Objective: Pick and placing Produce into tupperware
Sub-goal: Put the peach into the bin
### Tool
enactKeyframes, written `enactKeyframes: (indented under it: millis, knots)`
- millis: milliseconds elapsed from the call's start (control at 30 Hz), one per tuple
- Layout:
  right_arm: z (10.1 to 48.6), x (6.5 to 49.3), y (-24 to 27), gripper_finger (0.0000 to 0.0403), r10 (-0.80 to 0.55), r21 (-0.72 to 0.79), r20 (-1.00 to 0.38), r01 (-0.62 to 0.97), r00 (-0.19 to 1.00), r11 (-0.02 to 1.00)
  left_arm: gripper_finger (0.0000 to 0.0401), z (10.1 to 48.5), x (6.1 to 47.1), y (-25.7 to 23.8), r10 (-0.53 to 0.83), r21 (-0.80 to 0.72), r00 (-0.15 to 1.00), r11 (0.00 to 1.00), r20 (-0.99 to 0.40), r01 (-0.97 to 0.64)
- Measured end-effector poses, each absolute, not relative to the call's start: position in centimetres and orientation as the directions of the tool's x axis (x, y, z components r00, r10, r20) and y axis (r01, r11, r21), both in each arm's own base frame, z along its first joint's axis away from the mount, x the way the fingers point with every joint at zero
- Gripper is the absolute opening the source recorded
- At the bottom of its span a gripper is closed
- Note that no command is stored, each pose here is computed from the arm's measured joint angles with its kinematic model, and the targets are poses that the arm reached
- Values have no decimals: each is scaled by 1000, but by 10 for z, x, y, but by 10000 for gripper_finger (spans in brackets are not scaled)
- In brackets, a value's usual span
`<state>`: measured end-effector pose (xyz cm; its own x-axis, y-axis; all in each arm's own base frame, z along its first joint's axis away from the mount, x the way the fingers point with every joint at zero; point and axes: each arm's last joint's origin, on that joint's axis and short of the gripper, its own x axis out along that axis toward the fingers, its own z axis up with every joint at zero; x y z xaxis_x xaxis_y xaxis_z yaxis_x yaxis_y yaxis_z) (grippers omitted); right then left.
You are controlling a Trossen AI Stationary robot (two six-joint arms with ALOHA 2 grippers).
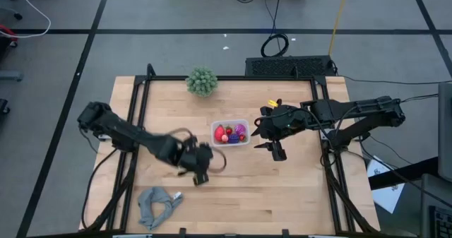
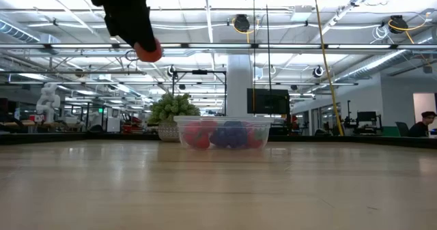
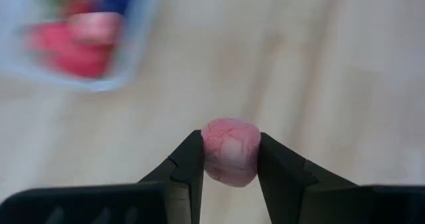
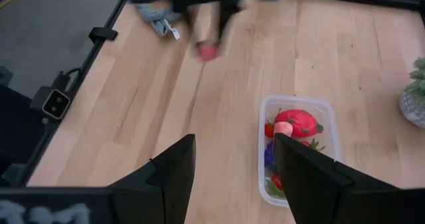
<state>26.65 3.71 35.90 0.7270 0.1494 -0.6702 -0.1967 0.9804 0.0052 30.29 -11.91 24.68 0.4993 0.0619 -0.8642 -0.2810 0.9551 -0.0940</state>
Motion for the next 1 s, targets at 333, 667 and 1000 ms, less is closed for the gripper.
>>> enactKeyframes:
  millis: [333,667,1000]
  knots:
    - [355,264,26,192,-40,-200,-705,-144,708,969,108,257,315,-32,163,-6,471,941,-867,-337]
    - [353,263,2,192,-144,-251,-727,-66,671,966,108,252,332,11,183,-1,519,943,-835,-333]
    - [351,259,-31,192,-224,-253,-744,46,630,966,108,233,346,24,164,-20,508,941,-846,-337]
